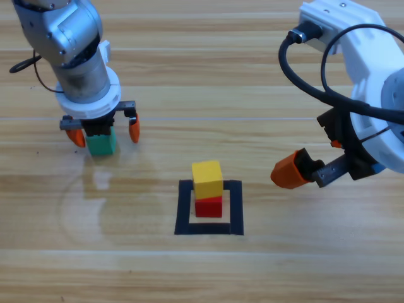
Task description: Stack the blocks in the rectangular block: red at the bottom, yellow in the middle, green on top
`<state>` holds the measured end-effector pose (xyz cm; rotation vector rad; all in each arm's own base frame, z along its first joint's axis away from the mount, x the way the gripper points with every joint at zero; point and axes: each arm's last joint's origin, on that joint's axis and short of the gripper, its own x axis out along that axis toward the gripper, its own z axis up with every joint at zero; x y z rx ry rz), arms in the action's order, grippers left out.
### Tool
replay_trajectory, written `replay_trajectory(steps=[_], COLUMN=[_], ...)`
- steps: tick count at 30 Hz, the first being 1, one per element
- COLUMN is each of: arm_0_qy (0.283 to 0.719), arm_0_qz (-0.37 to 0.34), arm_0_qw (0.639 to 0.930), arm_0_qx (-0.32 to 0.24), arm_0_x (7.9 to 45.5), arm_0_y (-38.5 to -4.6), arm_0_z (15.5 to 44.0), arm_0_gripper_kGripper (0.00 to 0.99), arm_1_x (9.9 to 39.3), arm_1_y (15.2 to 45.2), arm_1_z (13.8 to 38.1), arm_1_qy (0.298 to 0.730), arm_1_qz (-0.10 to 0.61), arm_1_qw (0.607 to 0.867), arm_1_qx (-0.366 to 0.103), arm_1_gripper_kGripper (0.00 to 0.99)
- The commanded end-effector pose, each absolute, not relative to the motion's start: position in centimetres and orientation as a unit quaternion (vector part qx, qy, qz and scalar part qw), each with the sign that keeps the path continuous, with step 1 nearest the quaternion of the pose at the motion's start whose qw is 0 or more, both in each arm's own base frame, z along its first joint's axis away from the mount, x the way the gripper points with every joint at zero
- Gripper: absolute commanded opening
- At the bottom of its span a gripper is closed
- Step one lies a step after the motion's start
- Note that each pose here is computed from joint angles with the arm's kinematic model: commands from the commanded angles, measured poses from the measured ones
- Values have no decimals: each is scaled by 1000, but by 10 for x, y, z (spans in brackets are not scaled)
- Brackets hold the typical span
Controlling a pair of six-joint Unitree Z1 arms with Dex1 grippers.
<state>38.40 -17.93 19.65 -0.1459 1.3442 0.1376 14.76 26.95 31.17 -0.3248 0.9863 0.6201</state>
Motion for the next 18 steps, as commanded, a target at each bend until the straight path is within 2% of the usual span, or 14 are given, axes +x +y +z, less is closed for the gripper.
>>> replay_trajectory(steps=[1, 6, 10, 11, 12, 13, 15, 16, 18], arm_0_qy=[639, 640, 643, 642, 641, 640, 639, 638, 632], arm_0_qz=[87, 91, 91, 90, 88, 87, 85, 84, 80], arm_0_qw=[762, 761, 758, 760, 761, 762, 763, 764, 769], arm_0_qx=[-59, -56, -52, -53, -53, -54, -52, -52, -49], arm_0_x=[395, 395, 393, 392, 392, 392, 391, 389, 388], arm_0_y=[-165, -159, -155, -155, -155, -156, -158, -158, -160], arm_0_z=[167, 166, 163, 163, 163, 163, 165, 168, 174], arm_0_gripper_kGripper=[942, 927, 775, 721, 627, 515, 212, 109, 81], arm_1_x=[145, 146, 146, 146, 146, 146, 146, 146, 146], arm_1_y=[262, 264, 264, 264, 264, 264, 264, 264, 263], arm_1_z=[312, 310, 309, 310, 310, 309, 309, 309, 309], arm_1_qy=[458, 460, 460, 460, 460, 461, 461, 461, 461], arm_1_qz=[292, 291, 290, 291, 291, 290, 290, 289, 288], arm_1_qw=[826, 825, 825, 825, 825, 825, 825, 825, 825], arm_1_qx=[-151, -151, -152, -151, -152, -152, -153, -152, -153], arm_1_gripper_kGripper=[989, 989, 989, 989, 989, 989, 989, 989, 989])
